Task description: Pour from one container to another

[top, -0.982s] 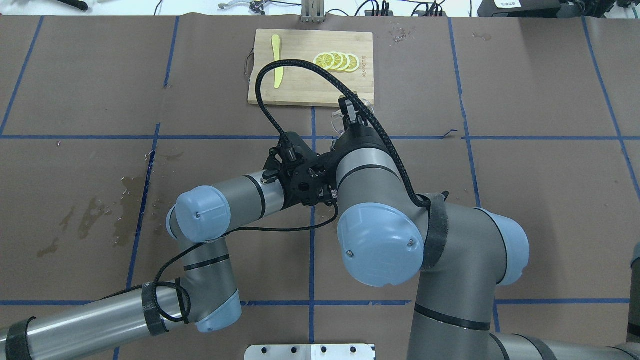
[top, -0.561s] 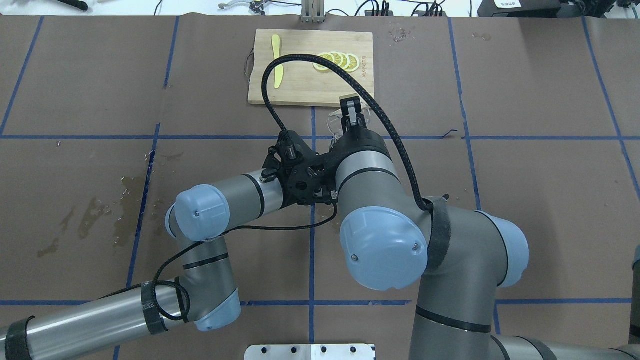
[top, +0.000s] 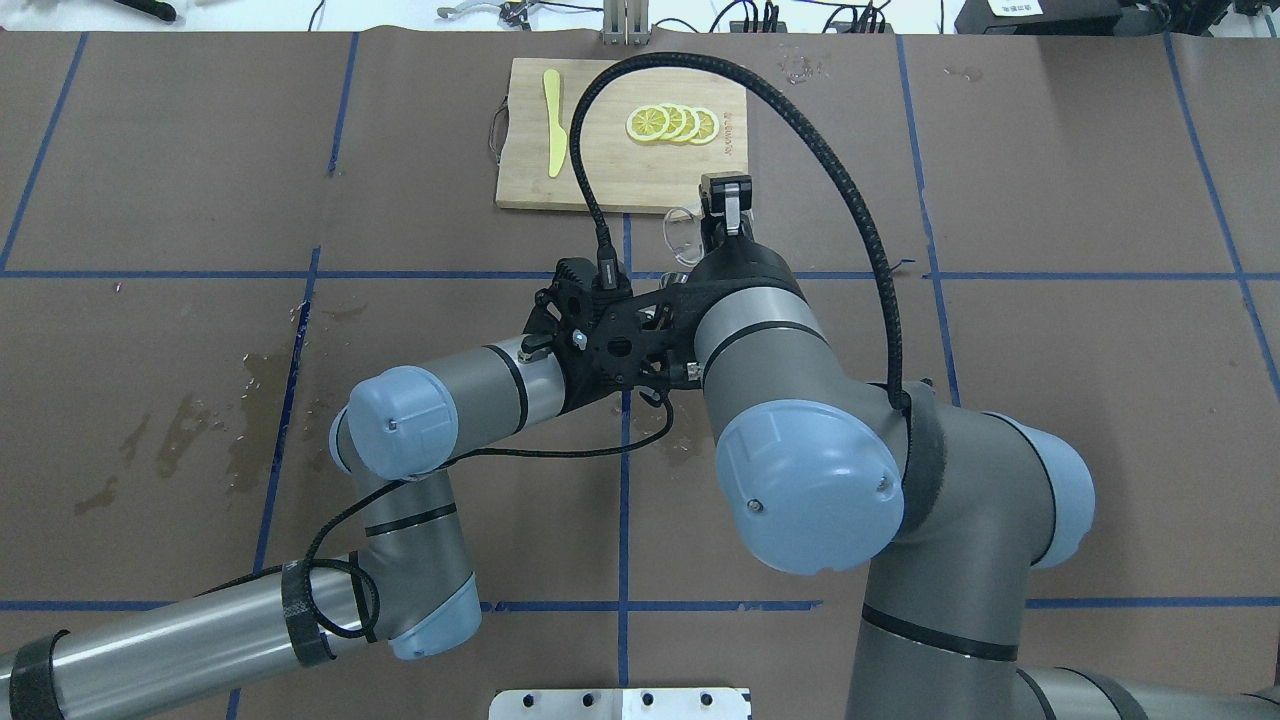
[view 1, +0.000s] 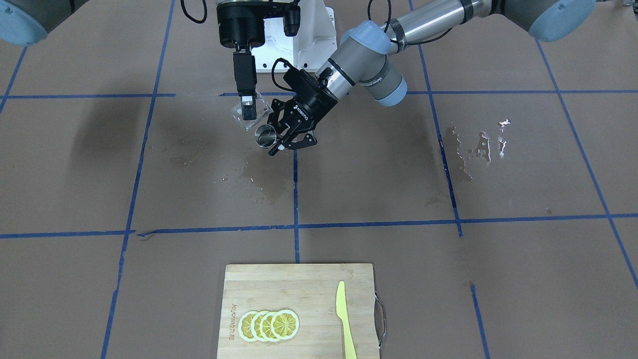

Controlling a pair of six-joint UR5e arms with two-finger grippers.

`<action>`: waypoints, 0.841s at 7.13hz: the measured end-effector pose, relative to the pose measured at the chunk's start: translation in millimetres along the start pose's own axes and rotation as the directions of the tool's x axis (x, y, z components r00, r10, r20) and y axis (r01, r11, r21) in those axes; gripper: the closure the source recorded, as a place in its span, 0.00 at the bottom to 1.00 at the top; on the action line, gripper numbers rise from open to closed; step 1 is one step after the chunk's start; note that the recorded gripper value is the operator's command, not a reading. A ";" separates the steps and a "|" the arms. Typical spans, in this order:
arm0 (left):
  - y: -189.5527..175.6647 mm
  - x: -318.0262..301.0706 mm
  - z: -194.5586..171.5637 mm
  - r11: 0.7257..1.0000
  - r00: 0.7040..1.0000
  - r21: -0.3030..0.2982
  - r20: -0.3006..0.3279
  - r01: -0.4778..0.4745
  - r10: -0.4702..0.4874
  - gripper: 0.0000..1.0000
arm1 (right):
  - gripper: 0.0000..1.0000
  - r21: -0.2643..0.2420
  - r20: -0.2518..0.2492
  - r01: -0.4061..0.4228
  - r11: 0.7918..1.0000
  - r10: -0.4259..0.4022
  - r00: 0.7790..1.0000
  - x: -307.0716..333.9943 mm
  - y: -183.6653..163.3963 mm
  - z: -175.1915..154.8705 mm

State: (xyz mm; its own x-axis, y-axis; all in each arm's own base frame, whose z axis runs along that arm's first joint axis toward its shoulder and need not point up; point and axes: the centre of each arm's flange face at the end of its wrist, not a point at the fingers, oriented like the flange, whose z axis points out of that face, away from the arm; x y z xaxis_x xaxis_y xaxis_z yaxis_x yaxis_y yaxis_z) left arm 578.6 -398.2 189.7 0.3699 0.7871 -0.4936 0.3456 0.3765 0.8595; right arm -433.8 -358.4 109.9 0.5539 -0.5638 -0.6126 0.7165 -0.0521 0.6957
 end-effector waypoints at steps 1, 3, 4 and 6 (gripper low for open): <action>-0.5 -0.8 -0.1 1.000 1.000 0.001 0.001 0.000 0.000 1.00 | 1.00 0.006 0.007 -0.089 0.996 0.089 0.996 6.1 13.7 -4.4; -2.3 -3.4 -1.4 1.000 1.000 0.008 0.001 0.000 0.000 1.00 | 1.00 0.007 0.024 -0.336 0.942 0.336 0.942 20.2 49.2 -14.9; -4.3 -6.2 -4.2 1.000 1.000 0.026 -0.002 0.003 -0.003 1.00 | 1.00 0.002 0.033 -0.490 0.872 0.490 0.871 22.5 60.7 -18.3; -8.1 -15.1 -13.5 0.997 1.000 0.067 -0.010 0.023 -0.022 1.00 | 1.00 0.024 0.053 -0.730 0.683 0.729 0.683 6.6 99.8 -18.5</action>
State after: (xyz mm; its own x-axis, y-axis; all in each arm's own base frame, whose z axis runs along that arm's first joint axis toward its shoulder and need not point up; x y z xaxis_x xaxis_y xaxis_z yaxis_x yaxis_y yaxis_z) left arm 558.5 -406.6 192.0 0.3533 0.7837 -0.5109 0.4111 0.3605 0.8373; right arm -350.8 -352.0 168.3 0.8777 -0.4668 0.1083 0.0746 0.3563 0.9314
